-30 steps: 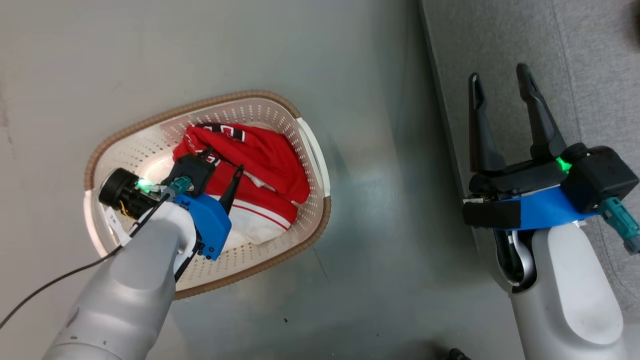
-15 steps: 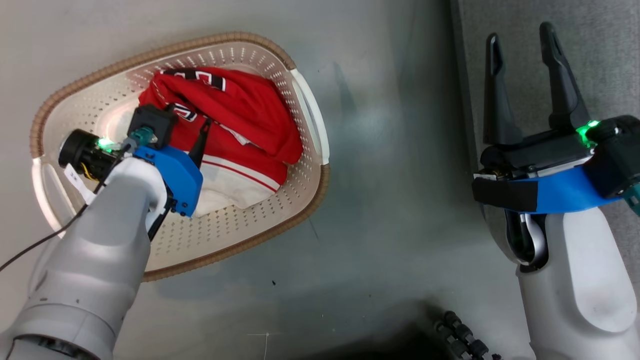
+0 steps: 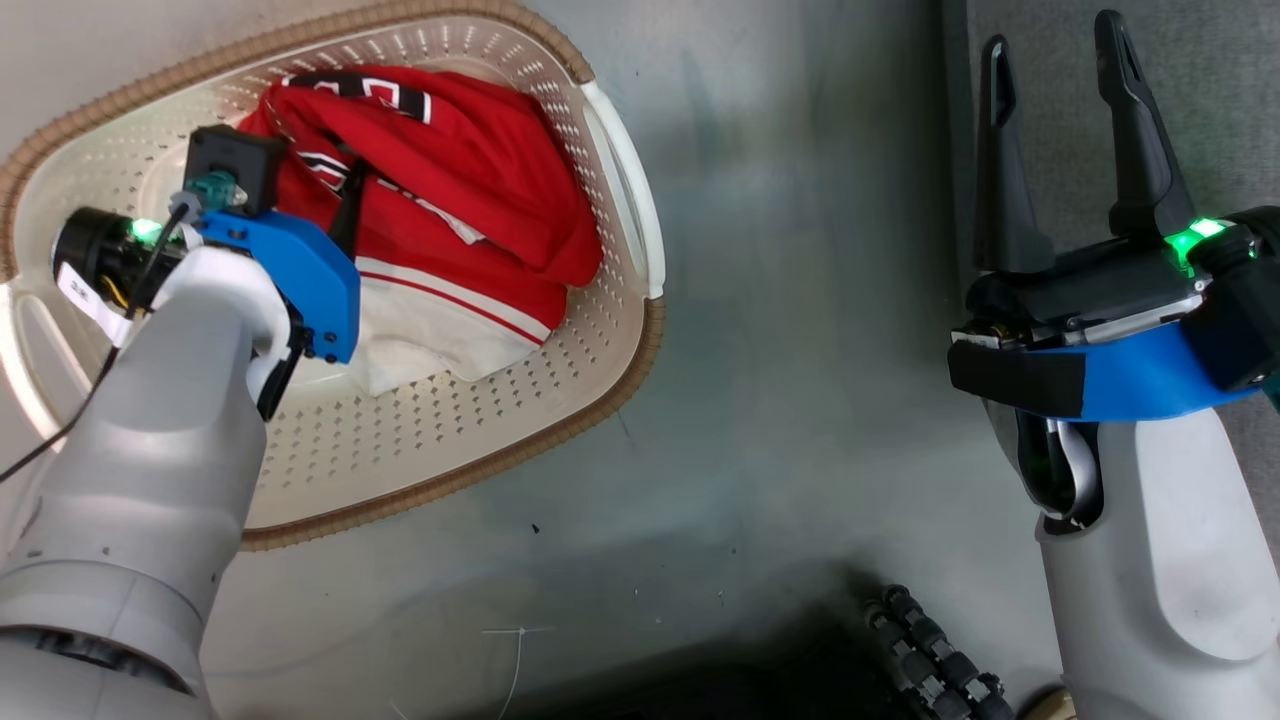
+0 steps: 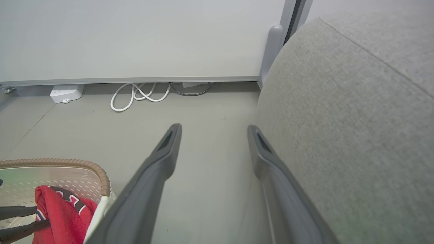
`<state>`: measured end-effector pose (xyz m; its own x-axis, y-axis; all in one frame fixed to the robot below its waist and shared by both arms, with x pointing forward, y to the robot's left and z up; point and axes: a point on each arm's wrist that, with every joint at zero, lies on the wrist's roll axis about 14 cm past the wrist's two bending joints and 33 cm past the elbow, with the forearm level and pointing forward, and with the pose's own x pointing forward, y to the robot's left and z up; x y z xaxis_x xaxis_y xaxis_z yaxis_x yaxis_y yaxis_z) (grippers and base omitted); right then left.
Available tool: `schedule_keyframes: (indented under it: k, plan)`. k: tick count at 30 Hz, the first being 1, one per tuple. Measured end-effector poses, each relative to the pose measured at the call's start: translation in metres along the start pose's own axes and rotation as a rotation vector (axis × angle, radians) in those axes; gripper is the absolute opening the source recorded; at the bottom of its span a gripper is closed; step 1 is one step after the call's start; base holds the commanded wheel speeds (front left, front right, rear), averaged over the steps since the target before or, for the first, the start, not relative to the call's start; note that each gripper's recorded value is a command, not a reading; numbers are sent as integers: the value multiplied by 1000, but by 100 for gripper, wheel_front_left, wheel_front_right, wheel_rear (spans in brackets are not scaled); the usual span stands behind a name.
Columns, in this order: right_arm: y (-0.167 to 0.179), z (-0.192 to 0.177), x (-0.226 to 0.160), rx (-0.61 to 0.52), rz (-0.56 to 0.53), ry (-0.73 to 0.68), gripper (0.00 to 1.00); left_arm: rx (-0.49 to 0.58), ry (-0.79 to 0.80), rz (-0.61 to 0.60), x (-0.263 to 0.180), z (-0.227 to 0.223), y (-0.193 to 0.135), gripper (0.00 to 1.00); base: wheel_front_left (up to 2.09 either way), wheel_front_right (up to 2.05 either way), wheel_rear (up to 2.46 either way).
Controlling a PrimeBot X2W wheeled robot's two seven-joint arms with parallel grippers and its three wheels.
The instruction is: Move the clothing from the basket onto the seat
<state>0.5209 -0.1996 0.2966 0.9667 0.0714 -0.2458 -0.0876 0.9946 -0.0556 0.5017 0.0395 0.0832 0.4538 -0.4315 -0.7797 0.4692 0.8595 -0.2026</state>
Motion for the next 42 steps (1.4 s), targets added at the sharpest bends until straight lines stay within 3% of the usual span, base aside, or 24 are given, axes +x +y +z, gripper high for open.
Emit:
schedule_keyframes:
  k: [15, 16, 18, 31, 42]
  plan:
    - [0, -23, 1, 3, -1, 42, 100, -27, 37, 12, 15, -17, 6, 99, 0, 0, 0]
    - [0, -23, 1, 3, 0, 42, 100, -26, 41, 11, 15, -17, 6, 57, 0, 0, 0]
    - [1, -24, 2, 5, 0, 42, 100, -27, 41, 9, 15, -17, 5, 0, 0, 0, 0]
    - [2, -10, 4, 12, 2, 14, 100, -42, 1, -13, 4, 2, -8, 0, 0, 0, 0]
    - [9, 33, 4, 31, 13, -72, 100, -13, -68, -47, -34, 23, -30, 0, 0, 0, 0]
